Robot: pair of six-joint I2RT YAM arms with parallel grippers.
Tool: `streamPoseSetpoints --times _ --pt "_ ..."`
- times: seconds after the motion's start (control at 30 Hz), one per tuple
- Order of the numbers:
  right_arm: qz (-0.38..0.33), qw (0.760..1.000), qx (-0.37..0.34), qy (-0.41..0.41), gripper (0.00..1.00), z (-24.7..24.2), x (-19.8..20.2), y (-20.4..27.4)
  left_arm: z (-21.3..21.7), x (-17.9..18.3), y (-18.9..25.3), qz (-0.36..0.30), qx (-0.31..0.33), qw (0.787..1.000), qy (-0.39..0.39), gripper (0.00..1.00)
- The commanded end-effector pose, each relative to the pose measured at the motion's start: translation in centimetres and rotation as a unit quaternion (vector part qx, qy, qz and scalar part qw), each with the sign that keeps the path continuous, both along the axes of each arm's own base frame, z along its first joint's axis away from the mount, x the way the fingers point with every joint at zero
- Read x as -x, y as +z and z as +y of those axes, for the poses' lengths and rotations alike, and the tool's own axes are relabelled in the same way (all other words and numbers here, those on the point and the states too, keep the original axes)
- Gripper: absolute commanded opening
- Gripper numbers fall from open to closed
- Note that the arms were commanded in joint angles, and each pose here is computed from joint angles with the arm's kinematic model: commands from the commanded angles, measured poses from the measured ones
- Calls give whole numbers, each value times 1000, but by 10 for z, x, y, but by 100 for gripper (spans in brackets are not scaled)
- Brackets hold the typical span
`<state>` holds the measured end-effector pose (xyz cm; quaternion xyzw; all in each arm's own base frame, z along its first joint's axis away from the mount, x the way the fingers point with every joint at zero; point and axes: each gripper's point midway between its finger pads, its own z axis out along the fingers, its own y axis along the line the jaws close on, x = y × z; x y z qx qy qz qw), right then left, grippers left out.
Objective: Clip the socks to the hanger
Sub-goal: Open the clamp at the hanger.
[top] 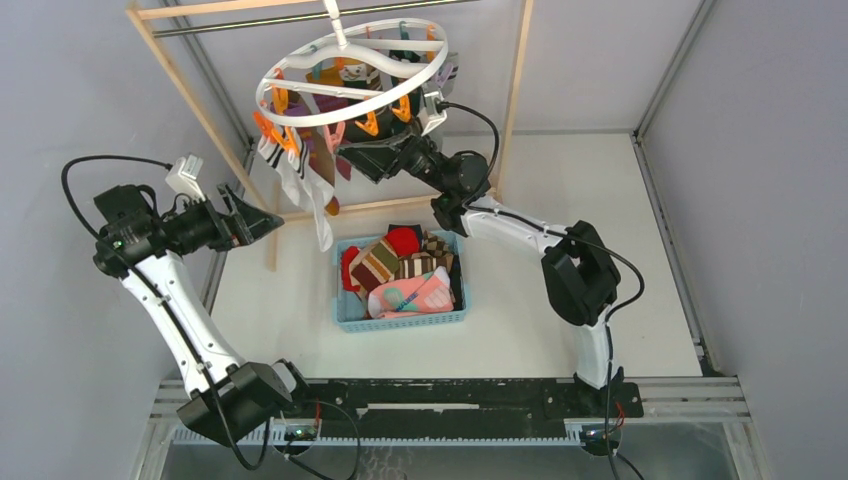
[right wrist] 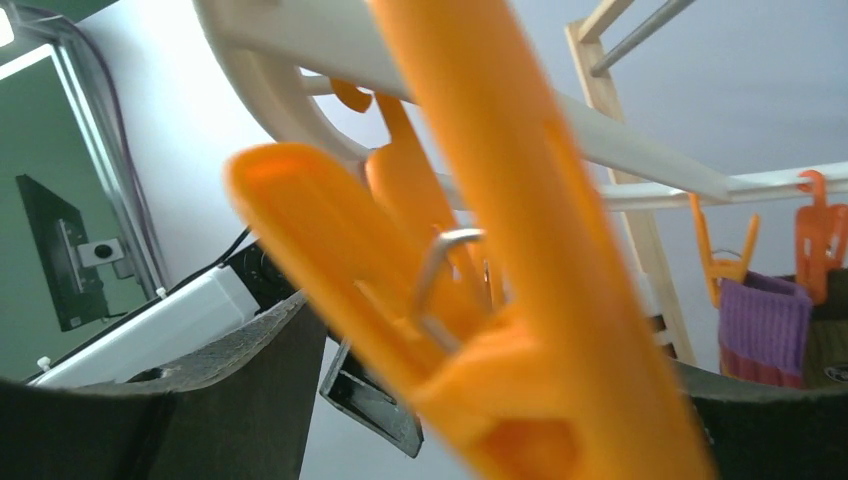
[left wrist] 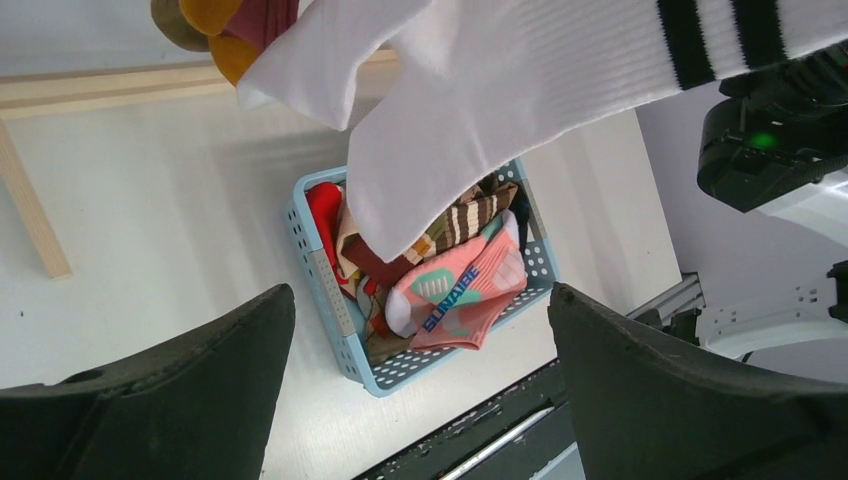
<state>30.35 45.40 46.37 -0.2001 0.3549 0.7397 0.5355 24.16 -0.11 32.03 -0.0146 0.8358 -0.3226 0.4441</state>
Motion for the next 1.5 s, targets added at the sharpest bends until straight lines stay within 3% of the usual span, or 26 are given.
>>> streamPoseSetpoints --times 0.0,0.57,0.77,0.93,1.1,1.2,1.47 --pt "-32 999 -19 28 75 3 17 21 -6 6 24 -40 -20 999 -17 98" --pt "-29 999 -24 30 54 11 16 18 -12 13 34 -49 -28 998 -24 98" --pt "-30 999 -25 28 34 9 17 22 -12 13 34 -48 -29 998 -24 99" --pt "-30 999 -25 27 28 8 19 23 -13 14 35 -49 -31 998 -24 98" --pt "-31 999 -25 13 13 7 24 26 -12 16 38 -47 -41 998 -20 99" --pt "-30 999 -12 -26 0 10 23 23 -11 19 38 -42 -49 998 -16 99" --pt "-7 975 23 -219 0 5 2 20 -10 22 66 -59 -36 998 13 100"
